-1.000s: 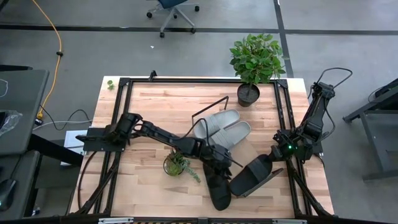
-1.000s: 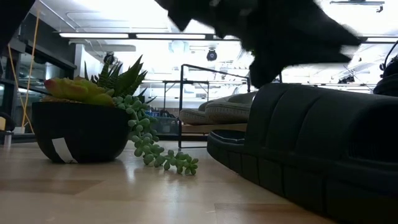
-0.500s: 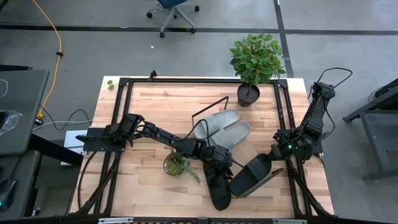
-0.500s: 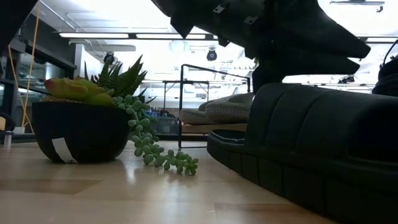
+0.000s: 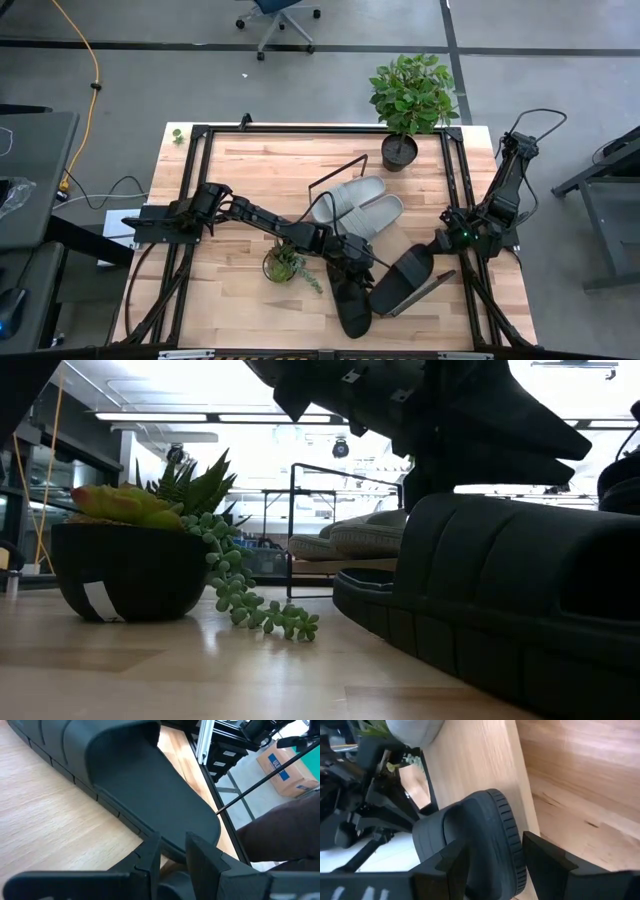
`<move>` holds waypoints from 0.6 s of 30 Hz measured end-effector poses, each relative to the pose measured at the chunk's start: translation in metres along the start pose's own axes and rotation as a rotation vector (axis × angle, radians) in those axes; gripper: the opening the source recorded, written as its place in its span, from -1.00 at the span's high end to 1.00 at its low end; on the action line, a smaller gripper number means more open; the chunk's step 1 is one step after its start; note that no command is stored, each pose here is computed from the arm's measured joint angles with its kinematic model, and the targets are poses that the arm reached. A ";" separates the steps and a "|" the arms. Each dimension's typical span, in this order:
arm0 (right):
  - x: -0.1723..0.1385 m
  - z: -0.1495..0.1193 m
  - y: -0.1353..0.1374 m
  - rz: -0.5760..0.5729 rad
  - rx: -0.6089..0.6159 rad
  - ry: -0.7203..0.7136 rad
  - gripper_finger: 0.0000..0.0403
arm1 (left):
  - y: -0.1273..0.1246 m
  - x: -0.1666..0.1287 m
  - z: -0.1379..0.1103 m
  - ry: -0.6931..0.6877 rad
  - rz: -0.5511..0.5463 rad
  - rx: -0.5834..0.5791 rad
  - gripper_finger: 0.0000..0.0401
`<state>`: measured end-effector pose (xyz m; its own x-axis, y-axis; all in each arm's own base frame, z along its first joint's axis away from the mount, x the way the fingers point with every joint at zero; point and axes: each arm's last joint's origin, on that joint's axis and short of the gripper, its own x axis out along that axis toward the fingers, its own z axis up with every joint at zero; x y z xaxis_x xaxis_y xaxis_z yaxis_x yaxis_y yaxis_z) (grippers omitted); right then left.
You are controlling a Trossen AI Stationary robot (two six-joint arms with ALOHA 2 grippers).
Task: Pick and place slides into the shelf
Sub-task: Put the top black slide on the shelf
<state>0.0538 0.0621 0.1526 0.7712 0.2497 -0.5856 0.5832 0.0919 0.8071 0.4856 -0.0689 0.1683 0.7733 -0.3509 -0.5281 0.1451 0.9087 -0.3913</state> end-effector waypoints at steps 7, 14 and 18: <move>0.000 0.002 -0.003 -0.017 0.025 -0.032 0.16 | 0.000 0.000 0.000 0.002 0.000 -0.002 0.61; 0.000 0.006 -0.006 -0.037 0.028 -0.084 0.16 | 0.000 0.000 0.000 0.002 0.000 -0.002 0.61; 0.000 0.008 -0.008 -0.049 0.027 -0.108 0.16 | 0.000 0.000 0.000 0.001 0.000 -0.002 0.61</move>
<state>0.0513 0.0537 0.1460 0.7638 0.1397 -0.6302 0.6265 0.0748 0.7758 0.4855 -0.0691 0.1683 0.7724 -0.3516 -0.5289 0.1443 0.9082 -0.3929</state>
